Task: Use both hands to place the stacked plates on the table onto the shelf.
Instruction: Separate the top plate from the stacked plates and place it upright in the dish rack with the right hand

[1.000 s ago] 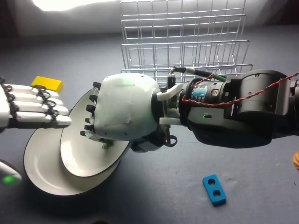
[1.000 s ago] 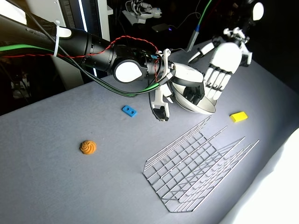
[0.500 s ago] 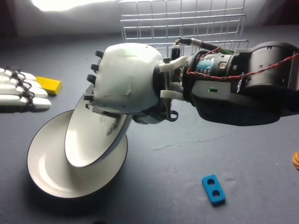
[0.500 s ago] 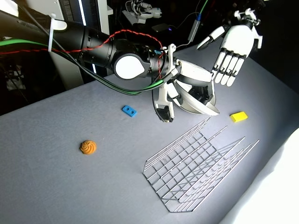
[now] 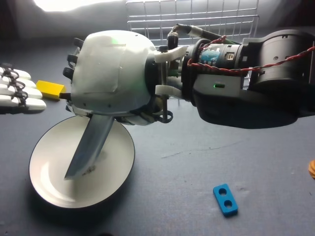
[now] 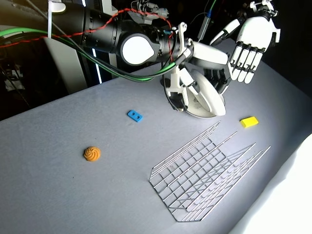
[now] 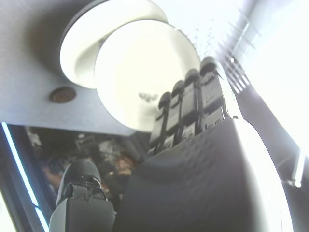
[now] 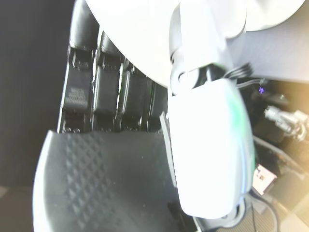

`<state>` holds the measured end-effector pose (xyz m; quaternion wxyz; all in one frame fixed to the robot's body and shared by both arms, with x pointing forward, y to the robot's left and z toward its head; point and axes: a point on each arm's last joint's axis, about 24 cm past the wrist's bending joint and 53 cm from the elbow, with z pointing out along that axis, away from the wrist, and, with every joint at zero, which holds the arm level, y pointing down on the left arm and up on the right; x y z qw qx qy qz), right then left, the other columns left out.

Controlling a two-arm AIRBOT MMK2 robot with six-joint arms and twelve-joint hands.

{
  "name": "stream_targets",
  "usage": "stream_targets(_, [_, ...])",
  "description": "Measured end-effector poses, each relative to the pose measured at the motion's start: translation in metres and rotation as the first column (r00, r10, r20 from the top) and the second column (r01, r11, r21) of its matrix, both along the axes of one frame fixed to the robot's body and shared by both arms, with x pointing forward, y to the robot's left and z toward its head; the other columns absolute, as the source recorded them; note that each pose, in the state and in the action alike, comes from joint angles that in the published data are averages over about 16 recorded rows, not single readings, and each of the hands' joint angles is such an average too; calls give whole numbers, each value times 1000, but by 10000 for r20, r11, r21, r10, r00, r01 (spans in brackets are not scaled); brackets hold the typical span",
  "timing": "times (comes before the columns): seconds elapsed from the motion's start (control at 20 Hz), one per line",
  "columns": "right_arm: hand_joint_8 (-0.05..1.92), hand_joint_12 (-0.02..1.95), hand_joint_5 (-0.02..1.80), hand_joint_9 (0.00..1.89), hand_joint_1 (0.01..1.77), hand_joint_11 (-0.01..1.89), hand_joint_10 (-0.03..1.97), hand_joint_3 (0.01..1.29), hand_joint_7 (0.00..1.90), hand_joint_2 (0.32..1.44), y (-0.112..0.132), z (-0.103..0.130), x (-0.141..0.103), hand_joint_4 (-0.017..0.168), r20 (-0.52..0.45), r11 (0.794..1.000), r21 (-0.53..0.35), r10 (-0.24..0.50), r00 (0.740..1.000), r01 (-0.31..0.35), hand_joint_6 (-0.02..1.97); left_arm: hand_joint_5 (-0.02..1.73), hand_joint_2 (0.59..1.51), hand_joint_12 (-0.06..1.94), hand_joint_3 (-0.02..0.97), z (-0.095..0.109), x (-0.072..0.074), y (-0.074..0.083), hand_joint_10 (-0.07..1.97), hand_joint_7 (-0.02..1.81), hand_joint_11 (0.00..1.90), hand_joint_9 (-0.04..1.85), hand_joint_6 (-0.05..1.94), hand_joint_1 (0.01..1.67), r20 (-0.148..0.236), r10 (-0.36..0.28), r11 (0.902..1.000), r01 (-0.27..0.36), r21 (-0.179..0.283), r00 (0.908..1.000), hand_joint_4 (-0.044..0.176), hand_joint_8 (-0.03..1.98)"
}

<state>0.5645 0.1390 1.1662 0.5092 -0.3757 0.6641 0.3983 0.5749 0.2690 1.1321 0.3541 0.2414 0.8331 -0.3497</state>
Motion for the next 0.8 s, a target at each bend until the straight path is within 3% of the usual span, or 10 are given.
stream_targets(0.8, [863, 1062, 943, 923, 1329, 764, 1052, 19, 1052, 996, -13, 65, 9, -2, -222, 9925, 1133, -439, 9988, 462, 967, 24, 1071, 11, 10, -4, 7, 22, 4, 39, 23, 26, 8, 18, 89, 180, 9975, -186, 677, 9998, 1, -11])
